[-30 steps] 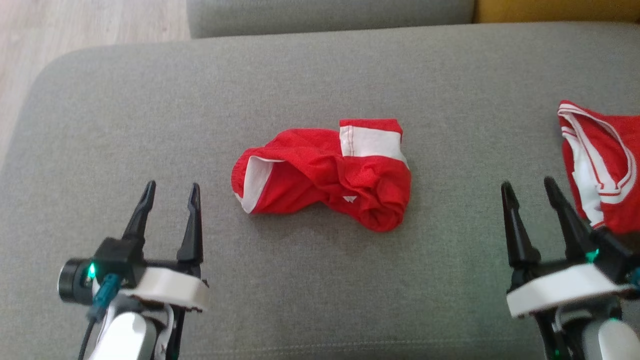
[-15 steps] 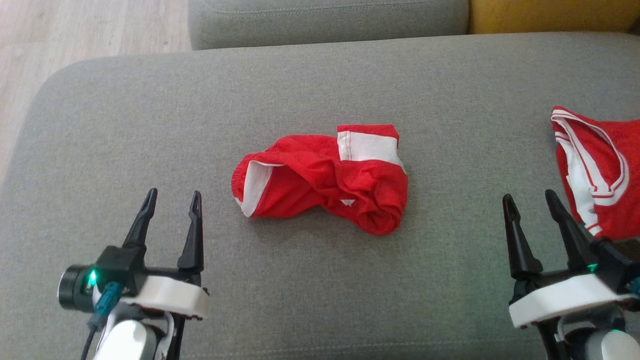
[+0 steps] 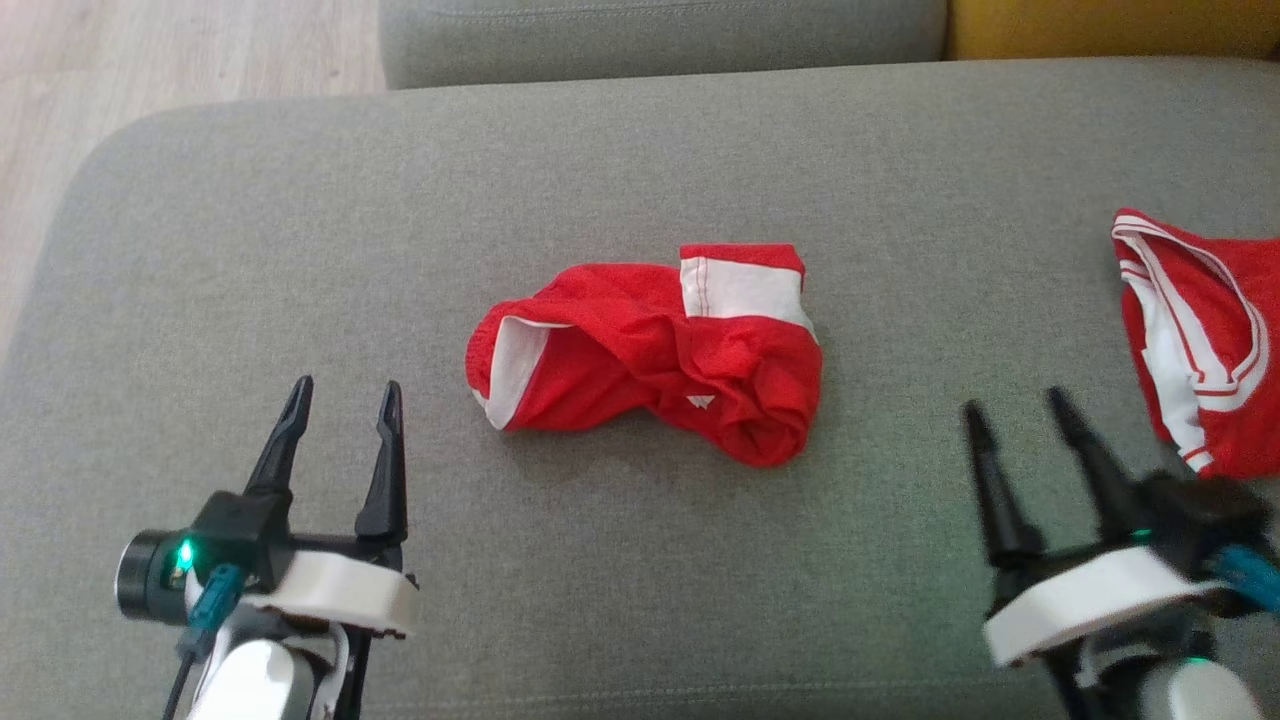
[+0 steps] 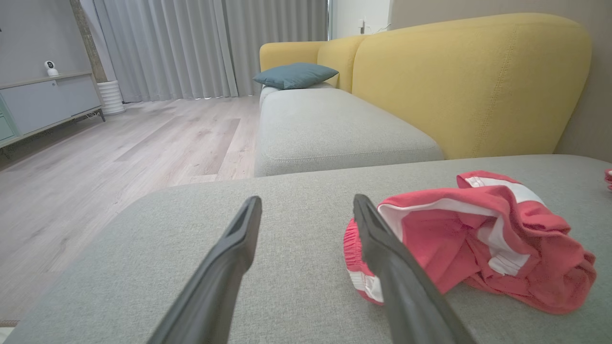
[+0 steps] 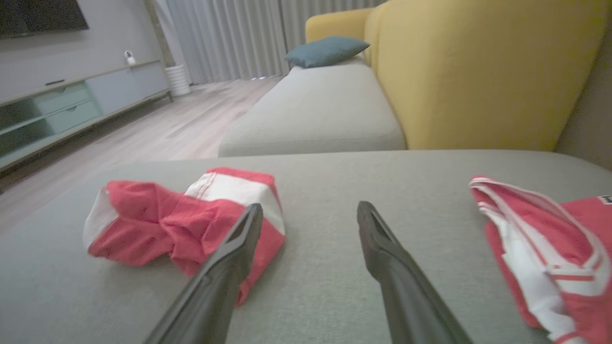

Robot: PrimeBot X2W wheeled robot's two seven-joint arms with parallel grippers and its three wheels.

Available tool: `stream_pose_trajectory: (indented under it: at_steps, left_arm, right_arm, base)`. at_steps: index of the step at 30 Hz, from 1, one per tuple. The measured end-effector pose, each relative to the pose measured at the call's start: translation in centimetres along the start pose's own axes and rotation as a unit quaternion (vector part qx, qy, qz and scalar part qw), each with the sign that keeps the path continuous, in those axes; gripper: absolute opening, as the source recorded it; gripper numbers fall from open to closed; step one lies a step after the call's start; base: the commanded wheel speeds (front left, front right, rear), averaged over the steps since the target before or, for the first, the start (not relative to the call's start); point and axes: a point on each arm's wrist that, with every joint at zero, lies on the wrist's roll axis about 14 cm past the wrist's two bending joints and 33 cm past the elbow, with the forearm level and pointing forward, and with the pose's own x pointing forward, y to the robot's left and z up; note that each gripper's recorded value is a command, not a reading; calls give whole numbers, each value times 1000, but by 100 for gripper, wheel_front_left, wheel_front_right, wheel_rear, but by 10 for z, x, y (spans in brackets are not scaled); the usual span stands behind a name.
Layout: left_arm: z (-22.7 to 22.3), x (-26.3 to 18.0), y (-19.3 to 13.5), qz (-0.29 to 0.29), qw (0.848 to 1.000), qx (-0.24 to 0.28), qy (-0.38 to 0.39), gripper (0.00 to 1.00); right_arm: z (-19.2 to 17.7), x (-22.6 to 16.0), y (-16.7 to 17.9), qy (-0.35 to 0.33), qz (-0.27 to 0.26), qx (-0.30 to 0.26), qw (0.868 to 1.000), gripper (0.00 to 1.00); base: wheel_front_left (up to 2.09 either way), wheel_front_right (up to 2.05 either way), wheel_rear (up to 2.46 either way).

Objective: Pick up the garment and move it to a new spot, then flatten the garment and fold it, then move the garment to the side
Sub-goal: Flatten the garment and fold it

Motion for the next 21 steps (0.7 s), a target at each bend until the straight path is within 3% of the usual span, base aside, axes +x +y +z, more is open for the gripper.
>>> stream_pose_trajectory:
  at_steps: [6,11,16,21]
  left_arm:
    - [-6,5,0,0,1000,-3,7,100]
    - [-4,19,-2,-3,1000,-3,0,100]
    - [-6,30,1,5,1000,-9,-1,100]
    - [-13,35,5,11,1000,-7,6,100]
  right_arm:
    - [-40,11,61,94,106,-5,990,100]
    - [-42,37,101,106,177,-14,978,100]
    - [-46,67,106,115,198,-41,973,100]
    - [-74,83,104,167,209,-62,962,100]
  base:
    - [0,0,0]
    - [0,0,0]
    - [0,0,0]
    - [0,0,0]
